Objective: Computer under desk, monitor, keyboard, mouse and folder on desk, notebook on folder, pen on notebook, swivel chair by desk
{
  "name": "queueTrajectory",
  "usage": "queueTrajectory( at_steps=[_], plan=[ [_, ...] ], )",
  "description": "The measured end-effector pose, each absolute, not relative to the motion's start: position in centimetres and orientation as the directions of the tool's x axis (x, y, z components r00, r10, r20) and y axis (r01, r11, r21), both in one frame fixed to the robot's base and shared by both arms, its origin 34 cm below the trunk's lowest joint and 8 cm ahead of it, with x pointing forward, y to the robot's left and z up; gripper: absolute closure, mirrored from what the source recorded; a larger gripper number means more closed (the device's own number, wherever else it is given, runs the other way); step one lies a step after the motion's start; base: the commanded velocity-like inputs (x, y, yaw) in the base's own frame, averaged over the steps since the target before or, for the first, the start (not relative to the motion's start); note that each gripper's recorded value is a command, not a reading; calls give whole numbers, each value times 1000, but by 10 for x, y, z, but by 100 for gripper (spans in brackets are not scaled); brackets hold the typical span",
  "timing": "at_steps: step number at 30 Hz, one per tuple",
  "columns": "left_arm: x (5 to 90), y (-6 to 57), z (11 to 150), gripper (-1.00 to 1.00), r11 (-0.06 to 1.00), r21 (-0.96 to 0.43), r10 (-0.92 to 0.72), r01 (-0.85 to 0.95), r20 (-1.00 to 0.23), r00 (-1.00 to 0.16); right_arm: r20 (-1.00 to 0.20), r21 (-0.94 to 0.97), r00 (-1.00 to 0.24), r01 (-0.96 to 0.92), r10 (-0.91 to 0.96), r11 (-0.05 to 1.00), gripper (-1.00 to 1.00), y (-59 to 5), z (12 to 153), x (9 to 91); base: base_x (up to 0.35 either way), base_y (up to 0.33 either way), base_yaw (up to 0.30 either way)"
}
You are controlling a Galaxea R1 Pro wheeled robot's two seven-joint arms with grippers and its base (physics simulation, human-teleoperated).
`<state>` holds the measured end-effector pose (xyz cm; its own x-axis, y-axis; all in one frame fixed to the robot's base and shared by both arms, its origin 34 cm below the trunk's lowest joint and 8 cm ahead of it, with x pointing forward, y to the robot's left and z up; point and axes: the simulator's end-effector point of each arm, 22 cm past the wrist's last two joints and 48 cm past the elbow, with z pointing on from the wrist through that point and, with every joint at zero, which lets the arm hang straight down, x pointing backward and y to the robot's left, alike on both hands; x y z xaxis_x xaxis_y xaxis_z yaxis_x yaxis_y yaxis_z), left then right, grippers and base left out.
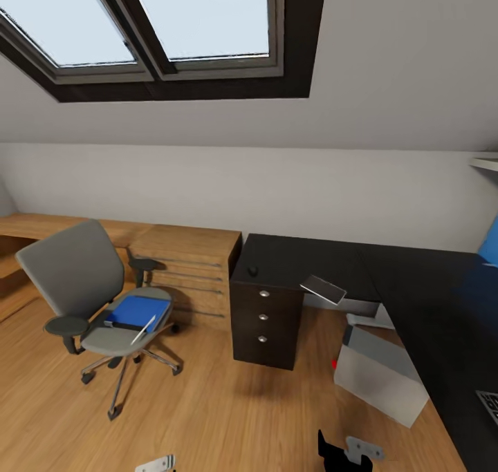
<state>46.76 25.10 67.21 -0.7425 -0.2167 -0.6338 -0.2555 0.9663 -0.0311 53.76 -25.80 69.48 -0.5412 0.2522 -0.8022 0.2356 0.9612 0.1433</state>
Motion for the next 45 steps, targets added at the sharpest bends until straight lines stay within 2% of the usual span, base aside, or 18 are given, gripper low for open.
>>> queueTrajectory(
  at_steps=[5, 8, 11, 16, 20, 27, 33, 45],
  plan=[
    [480, 228, 683, -100, 966, -79, -239, -248, -647, -724, -809, 151, -531, 226, 252, 962, -100, -255, 699, 543, 306, 0, 0],
    [515, 199, 720, -100, 964, -153, -263, -219, -684, -680, -851, 183, -456, 210, 262, 960, -100, -248, 727, 580, 325, 0, 0],
    [533, 183, 748, -100, 966, -166, -259, -201, -670, -696, -866, 215, -409, 214, 287, 953, -100, -241, 758, 621, 327, 0, 0],
    [548, 194, 789, -100, 965, -81, -240, -248, -649, -722, -829, 167, -491, 239, 267, 957, -100, -237, 808, 697, 328, 0, 0],
    [589, 212, 825, -100, 952, -88, -270, -292, -692, -670, -826, 164, -499, 229, 261, 960, -100, -224, 848, 738, 328, 0, 0],
    [622, 237, 852, -100, 945, -71, -274, -319, -705, -654, -741, 134, -625, 223, 247, 966, -100, -210, 849, 743, 328, 0, 0],
    [622, 239, 852, -100, 945, -66, -271, -319, -705, -656, -740, 135, -624, 225, 250, 965, -100, -210, 849, 743, 326, 63, 62],
    [614, 219, 841, -100, 962, -45, -226, -271, -690, -687, -752, 137, -611, 221, 247, 965, -100, -207, 851, 744, 190, 56, 269]
  ],
)
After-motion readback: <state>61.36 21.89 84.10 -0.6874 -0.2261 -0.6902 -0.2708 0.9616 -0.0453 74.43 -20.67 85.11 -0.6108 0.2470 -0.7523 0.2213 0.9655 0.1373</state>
